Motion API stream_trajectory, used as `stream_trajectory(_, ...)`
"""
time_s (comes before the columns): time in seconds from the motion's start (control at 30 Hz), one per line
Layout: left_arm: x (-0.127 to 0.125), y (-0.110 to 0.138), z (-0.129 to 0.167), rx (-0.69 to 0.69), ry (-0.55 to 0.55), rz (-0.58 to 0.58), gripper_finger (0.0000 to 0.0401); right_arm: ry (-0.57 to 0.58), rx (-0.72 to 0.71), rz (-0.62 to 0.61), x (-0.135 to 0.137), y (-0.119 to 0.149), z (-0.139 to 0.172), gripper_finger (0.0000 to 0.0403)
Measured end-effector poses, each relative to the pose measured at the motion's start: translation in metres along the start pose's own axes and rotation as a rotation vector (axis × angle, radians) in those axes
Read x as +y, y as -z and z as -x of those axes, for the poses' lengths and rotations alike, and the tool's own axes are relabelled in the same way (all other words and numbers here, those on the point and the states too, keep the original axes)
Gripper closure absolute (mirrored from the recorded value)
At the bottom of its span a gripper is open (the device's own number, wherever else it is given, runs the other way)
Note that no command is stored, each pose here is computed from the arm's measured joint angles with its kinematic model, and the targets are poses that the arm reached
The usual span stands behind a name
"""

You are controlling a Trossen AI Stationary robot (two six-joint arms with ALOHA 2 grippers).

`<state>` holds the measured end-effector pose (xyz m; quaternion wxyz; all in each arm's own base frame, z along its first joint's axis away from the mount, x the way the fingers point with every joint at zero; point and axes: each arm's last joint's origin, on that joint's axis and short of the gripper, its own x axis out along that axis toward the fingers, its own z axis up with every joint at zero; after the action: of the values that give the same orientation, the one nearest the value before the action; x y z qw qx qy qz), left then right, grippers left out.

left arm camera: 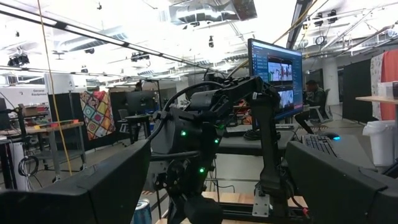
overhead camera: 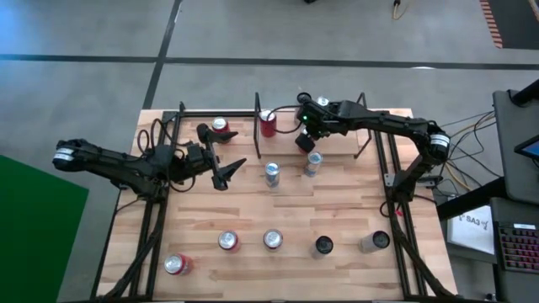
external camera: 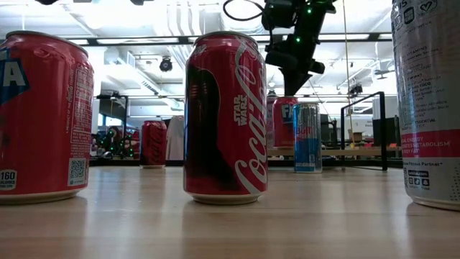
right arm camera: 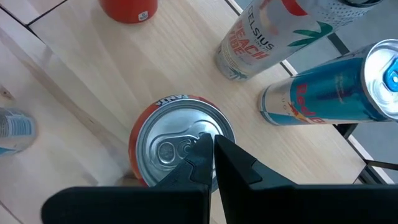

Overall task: Place canned beverage on shelf
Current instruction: Put the red soda can on the shelf

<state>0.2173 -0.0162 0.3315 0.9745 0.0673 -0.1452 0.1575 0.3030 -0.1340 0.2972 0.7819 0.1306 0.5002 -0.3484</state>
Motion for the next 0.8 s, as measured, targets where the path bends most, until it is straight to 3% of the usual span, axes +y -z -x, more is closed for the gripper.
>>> stream_trajectory(0.8,0.0000,0.0000,0.0000,0.000,0.000,0.000,0.0042,0.099,0.053,-0.002,-0.0047,0.0071,0.0010,0.0394)
